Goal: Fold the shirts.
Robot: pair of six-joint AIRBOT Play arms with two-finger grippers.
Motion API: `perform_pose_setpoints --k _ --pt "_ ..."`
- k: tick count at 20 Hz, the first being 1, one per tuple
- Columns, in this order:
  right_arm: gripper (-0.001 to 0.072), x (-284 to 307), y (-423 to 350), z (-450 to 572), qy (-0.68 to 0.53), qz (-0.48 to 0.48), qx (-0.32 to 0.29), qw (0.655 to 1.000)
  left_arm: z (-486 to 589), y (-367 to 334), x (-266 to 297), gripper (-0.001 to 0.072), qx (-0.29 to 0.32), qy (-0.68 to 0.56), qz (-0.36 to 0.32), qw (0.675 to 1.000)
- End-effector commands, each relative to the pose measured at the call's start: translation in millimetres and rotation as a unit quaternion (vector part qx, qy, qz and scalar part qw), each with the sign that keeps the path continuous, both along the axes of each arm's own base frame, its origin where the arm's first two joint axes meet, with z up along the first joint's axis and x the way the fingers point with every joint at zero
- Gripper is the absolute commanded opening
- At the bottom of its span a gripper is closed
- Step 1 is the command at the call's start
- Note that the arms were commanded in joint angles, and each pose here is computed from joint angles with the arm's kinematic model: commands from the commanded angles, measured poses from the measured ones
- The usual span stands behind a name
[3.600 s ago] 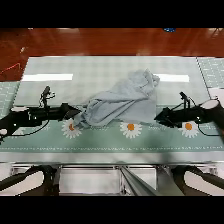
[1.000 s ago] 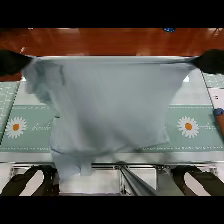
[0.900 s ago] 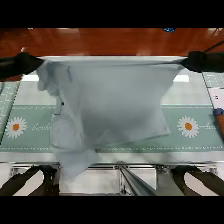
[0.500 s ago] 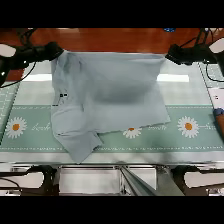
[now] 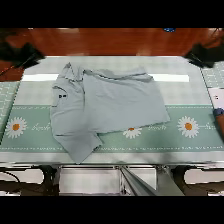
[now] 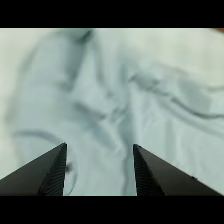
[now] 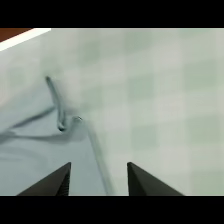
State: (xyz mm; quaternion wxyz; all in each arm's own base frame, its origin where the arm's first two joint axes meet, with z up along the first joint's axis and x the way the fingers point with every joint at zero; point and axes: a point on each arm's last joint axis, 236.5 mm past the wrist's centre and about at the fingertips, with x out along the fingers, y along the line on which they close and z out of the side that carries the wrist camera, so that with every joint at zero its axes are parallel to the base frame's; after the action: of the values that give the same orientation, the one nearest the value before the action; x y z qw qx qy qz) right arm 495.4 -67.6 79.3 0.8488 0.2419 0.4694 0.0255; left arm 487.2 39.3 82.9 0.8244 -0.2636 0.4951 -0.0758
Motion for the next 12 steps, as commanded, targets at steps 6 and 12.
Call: perform_pose_setpoints --k 6,12 --pt "0.0404 -197 -44 -113 0.19 -0.112 -0.004 0.975 -113 10 -215 0.0509 -0.077 0.225 0.093 0.967" --pt "0.0403 -199 -13 -91 0.1 -0.108 0.038 0.988 -149 -37 -273 0.0509 -0.192 0.221 0.12 0.949"
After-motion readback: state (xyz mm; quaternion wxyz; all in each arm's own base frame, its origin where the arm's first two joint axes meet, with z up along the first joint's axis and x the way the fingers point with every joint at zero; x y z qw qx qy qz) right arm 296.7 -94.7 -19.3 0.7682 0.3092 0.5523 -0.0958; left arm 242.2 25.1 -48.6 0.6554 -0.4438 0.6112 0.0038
